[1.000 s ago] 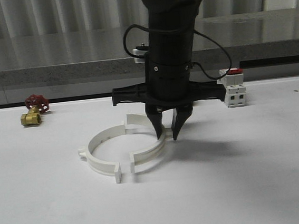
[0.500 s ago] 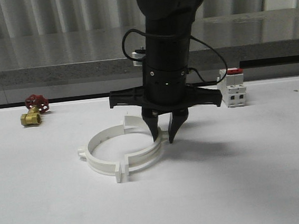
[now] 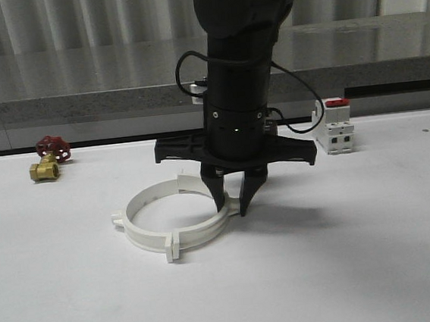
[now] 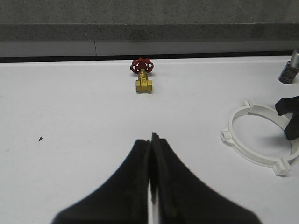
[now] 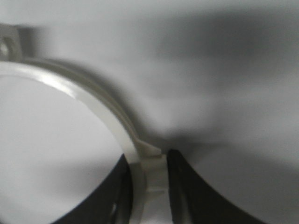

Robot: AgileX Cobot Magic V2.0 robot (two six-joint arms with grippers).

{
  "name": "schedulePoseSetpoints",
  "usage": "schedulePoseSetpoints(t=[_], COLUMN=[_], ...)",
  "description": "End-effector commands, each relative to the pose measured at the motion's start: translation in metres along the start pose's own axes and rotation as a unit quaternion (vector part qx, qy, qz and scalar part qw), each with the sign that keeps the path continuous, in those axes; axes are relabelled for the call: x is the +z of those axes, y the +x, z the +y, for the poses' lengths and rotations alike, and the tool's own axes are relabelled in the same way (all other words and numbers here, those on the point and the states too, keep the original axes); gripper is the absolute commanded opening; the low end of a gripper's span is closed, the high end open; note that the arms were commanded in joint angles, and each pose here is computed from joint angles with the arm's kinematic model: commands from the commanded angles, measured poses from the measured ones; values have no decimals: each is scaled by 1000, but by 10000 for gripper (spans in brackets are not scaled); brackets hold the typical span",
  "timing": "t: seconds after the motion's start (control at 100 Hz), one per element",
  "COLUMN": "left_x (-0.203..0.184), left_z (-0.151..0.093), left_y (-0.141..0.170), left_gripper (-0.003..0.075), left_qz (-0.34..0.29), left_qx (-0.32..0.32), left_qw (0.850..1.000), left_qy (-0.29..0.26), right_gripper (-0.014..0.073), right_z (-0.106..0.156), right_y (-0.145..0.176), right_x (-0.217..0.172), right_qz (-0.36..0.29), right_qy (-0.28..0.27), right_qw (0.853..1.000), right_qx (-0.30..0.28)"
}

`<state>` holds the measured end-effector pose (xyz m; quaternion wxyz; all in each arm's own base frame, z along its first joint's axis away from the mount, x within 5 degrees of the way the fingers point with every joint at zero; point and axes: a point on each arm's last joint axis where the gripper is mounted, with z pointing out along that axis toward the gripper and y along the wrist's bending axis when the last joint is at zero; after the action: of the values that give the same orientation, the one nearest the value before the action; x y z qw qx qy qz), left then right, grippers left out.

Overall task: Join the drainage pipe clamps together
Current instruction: 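Lower and press the half-ring ends against the first half-ring's tabs, then open the right gripper and lift it away from the joined ring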

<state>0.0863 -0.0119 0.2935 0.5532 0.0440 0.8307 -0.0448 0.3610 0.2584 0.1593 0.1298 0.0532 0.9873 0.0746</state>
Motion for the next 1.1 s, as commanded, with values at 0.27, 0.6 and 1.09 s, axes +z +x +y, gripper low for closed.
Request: schedulePoseSetpoints(t=[0.27, 0.6, 1.09], left_x=[-4, -4, -4], left_z=[-2, -2, -2], left_y=[-14, -14, -14], left_gripper=[-21, -21, -21], left_qz=[-47, -47, -47], left_qx=[0, 0, 0], left_qw=[999, 999, 999], left_qy=[10, 10, 10], right_gripper=[545, 570, 548], right_z=[10, 11, -25], right_y=[-9, -12, -37], right_x=[-28, -36, -145], right_qz=[-33, -50, -151], right_qy=[-40, -51, -73], right_qw=[999, 997, 977], right_qx=[6, -11, -131])
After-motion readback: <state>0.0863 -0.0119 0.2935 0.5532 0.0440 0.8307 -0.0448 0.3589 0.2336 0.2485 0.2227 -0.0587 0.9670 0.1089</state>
